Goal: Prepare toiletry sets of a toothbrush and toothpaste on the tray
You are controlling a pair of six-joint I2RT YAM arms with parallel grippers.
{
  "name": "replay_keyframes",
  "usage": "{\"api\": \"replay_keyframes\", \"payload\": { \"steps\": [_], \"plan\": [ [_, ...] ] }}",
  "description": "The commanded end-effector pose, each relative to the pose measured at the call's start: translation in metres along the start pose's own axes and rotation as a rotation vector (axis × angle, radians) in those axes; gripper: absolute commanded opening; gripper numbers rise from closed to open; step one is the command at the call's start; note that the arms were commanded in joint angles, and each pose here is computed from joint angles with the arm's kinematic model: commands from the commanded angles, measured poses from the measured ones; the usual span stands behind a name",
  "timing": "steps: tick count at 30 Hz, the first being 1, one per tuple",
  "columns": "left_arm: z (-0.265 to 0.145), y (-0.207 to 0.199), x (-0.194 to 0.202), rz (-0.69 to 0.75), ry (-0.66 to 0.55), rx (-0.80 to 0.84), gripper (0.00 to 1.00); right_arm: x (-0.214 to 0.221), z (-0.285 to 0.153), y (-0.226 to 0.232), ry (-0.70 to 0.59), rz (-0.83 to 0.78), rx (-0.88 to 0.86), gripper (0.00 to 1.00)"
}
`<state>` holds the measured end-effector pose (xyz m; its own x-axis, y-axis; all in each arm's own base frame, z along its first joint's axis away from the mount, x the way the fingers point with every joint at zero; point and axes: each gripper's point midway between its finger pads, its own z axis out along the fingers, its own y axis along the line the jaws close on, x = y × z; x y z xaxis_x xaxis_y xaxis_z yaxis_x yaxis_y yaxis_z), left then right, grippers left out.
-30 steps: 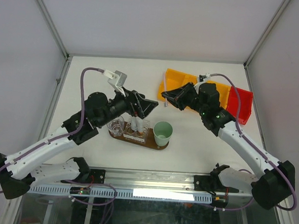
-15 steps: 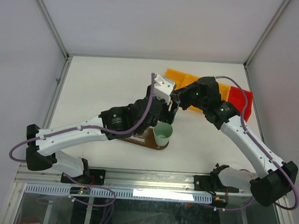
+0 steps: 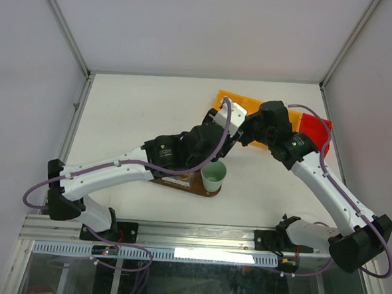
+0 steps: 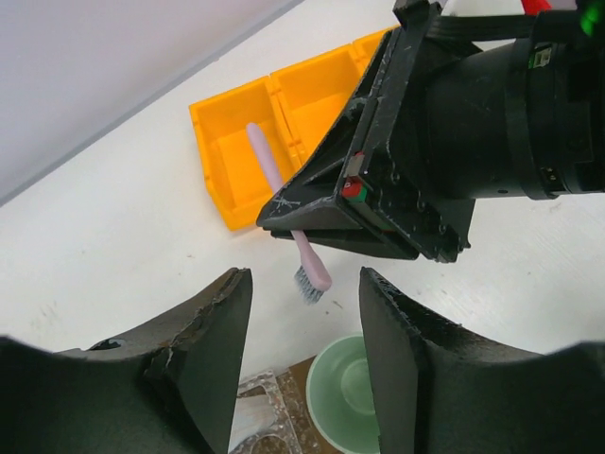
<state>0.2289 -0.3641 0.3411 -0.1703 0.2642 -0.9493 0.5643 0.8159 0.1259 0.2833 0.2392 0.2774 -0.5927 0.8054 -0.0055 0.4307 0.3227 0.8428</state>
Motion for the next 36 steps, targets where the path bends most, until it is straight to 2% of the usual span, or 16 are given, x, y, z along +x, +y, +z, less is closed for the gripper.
{"api": "replay_keyframes", "payload": {
  "steps": [1, 4, 9, 13, 22, 28, 32, 34, 36],
  "plan": [
    [0.009, -0.005, 0.0, 0.104, 0.021, -0.04, 0.49, -0.006, -0.014, 0.025, -0.036, 0.035, -0.075, 0.0],
    [0.014, -0.007, 0.002, 0.125, 0.031, -0.052, 0.44, -0.005, -0.012, 0.023, -0.027, 0.052, -0.074, 0.0],
    [0.019, -0.008, 0.013, 0.138, 0.051, -0.068, 0.41, -0.002, -0.009, 0.022, -0.014, 0.061, -0.075, 0.0],
    [0.023, -0.006, 0.011, 0.142, 0.051, -0.095, 0.33, -0.001, -0.009, 0.02, -0.004, 0.068, -0.075, 0.0],
    [0.022, -0.004, 0.001, 0.134, 0.023, -0.11, 0.34, -0.003, -0.011, 0.022, -0.016, 0.07, -0.081, 0.0],
    [0.022, -0.006, -0.003, 0.14, 0.016, -0.095, 0.27, -0.001, -0.012, 0.024, -0.006, 0.075, -0.087, 0.0],
    [0.025, -0.009, 0.001, 0.153, 0.025, -0.094, 0.17, 0.0, -0.014, 0.027, 0.001, 0.079, -0.1, 0.0],
    [0.025, -0.01, 0.002, 0.156, 0.027, -0.092, 0.18, 0.0, -0.015, 0.029, -0.001, 0.081, -0.107, 0.0],
    [0.025, -0.01, 0.001, 0.155, 0.024, -0.092, 0.25, -0.001, -0.016, 0.03, -0.004, 0.083, -0.112, 0.0]
  ]
}}
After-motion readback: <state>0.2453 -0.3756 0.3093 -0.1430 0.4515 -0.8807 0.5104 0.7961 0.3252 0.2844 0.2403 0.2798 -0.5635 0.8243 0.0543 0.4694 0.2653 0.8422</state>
